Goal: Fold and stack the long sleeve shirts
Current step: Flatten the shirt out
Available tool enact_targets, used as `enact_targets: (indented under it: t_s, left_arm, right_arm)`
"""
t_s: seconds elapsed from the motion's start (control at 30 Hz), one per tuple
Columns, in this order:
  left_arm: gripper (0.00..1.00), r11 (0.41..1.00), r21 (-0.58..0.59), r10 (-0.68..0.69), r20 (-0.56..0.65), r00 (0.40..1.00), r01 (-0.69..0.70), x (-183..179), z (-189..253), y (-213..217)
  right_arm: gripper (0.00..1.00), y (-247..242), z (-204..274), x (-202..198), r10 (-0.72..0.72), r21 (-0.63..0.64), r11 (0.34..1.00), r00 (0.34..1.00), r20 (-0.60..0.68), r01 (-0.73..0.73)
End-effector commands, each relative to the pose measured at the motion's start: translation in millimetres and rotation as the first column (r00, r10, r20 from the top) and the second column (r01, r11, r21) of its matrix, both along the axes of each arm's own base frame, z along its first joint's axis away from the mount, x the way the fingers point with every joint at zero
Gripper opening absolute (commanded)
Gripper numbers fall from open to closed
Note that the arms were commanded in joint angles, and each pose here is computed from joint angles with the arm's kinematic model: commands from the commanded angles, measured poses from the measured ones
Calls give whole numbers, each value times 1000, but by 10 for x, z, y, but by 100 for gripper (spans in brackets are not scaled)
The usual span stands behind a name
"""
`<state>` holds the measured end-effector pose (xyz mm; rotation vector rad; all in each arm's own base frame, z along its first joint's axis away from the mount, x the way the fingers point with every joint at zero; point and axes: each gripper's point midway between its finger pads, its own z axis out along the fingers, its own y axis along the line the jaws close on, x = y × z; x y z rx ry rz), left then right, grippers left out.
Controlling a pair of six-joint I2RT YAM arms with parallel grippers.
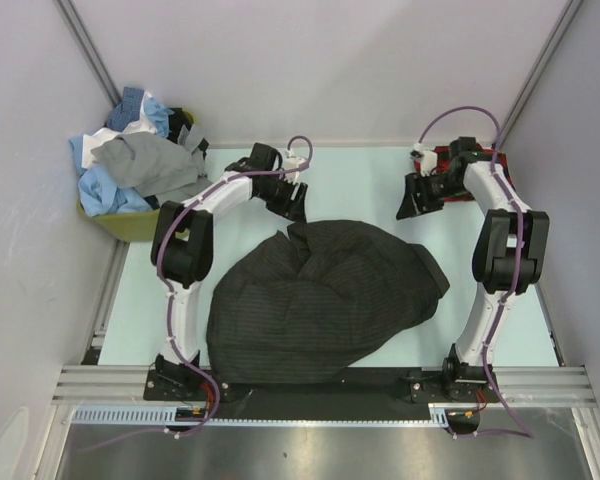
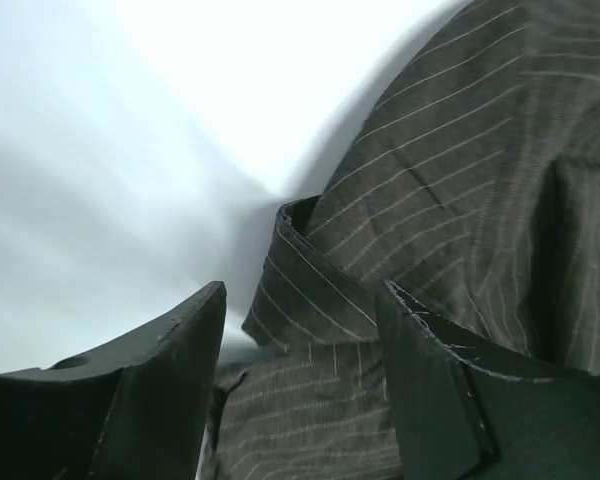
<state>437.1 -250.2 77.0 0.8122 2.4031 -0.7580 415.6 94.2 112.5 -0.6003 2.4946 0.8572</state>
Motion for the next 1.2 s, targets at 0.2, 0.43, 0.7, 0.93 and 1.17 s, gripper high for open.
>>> enact_targets:
  t_s: [0.2, 0.43, 0.7, 0.93, 1.17]
  left_arm:
    - [45, 999, -45, -32, -189, 981, 24, -188, -219, -114]
    - [0, 967, -218, -159, -127, 979, 129, -10, 384, -422]
    - [0, 822, -3, -501, 470, 726, 569, -850, 1969, -1090]
    - [18, 315, 306, -918, 339, 206, 898, -3070, 796, -479]
    - [77, 657, 236, -736, 405, 542, 716, -2754, 797, -181]
  right_arm:
    - [66, -293, 347, -316, -29, -35, 999, 998, 63, 31]
    - [65, -316, 408, -364, -47, -26, 998, 997, 66, 48]
    - [67, -543, 510, -384, -109, 8, 994, 991, 75, 109]
    - [69, -623, 333, -572, -48, -7, 999, 998, 41, 49]
    - [67, -489, 156, -711, 42, -13, 999, 999, -5, -42]
